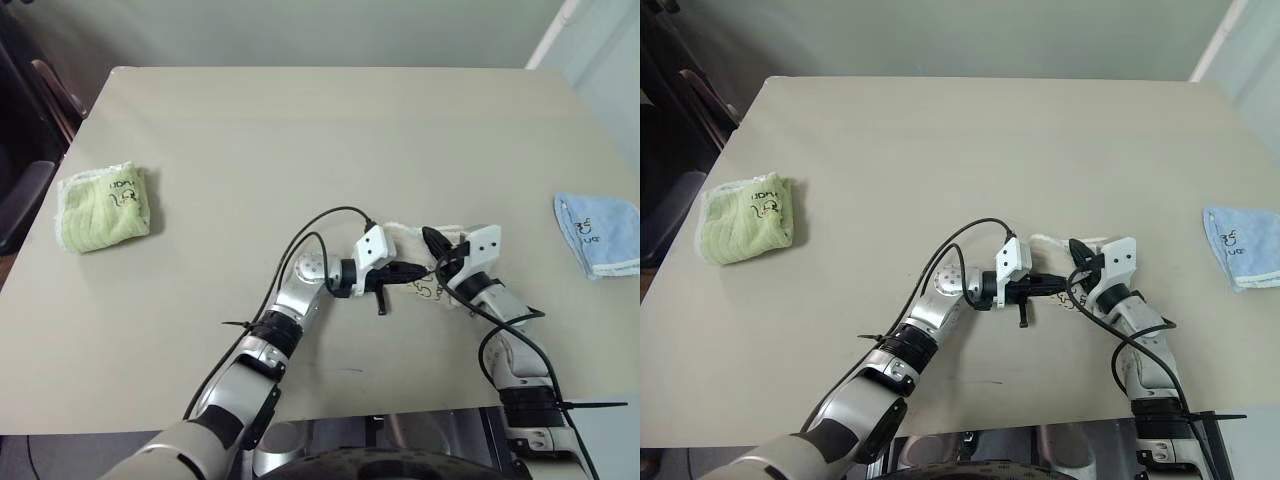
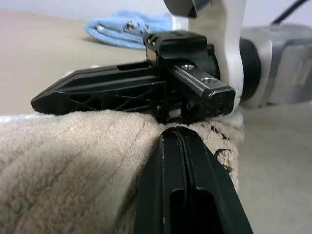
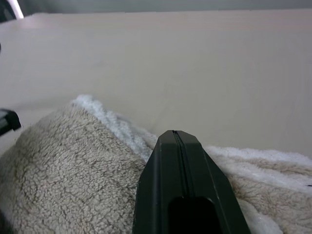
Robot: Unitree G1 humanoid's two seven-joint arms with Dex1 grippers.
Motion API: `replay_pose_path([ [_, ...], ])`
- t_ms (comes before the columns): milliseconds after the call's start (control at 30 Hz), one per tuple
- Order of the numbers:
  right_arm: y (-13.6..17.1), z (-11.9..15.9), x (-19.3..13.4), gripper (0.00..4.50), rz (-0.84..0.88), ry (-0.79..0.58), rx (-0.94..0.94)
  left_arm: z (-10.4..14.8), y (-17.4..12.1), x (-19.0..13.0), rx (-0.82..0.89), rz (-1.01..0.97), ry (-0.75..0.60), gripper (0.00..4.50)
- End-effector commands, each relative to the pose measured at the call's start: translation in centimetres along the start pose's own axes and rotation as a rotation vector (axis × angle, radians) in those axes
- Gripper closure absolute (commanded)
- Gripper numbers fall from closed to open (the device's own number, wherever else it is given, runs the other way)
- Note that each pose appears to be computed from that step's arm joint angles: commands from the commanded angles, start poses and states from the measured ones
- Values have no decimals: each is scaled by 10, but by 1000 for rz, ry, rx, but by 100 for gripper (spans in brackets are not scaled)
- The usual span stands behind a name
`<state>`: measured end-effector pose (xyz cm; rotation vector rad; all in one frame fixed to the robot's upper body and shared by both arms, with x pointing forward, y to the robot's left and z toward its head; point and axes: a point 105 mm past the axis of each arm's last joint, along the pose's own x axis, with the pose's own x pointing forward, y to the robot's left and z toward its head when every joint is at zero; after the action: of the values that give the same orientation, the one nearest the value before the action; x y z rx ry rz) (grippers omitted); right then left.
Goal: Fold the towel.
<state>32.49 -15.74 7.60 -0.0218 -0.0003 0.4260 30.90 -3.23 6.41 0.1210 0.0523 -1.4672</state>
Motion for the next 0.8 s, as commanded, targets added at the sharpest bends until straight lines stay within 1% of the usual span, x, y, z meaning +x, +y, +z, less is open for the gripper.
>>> replay_pose_path([
  [33,-7,-14,-8,450,4,67,-2,-13,-7,-7,-34,-34,68,447],
  [100,-11,7,-7,450,11,16,15,-13,-10,-12,-40,-65,85,447],
  [167,-12,28,-9,450,41,-24,65,-3,-6,-15,-68,-44,45,447],
  [267,-9,68,-19,450,123,-85,116,23,2,-19,-115,-13,-66,447],
  [300,-8,79,-23,450,150,-96,120,32,3,-21,-128,-9,-103,431],
  [367,-8,95,-31,414,180,-101,110,45,5,-23,-139,2,-152,392],
  [433,-10,104,-38,363,191,-97,111,55,6,-25,-140,21,-183,327],
  [500,-14,109,-43,295,189,-83,129,58,6,-27,-120,34,-182,258],
  [567,-20,109,-48,213,181,-60,168,60,8,-28,-104,59,-178,182],
  [600,-23,109,-50,187,178,-47,191,60,8,-29,-96,70,-175,148],
  [667,-27,108,-55,119,186,-21,235,60,7,-31,-80,78,-167,80],
  [733,-29,103,-62,52,210,34,274,61,6,-37,-72,78,-168,9],
  [767,-29,100,-64,9,220,68,290,62,6,-40,-72,82,-173,0],
  [800,-31,96,-67,4,220,102,304,62,7,-43,-66,91,-174,0],
])
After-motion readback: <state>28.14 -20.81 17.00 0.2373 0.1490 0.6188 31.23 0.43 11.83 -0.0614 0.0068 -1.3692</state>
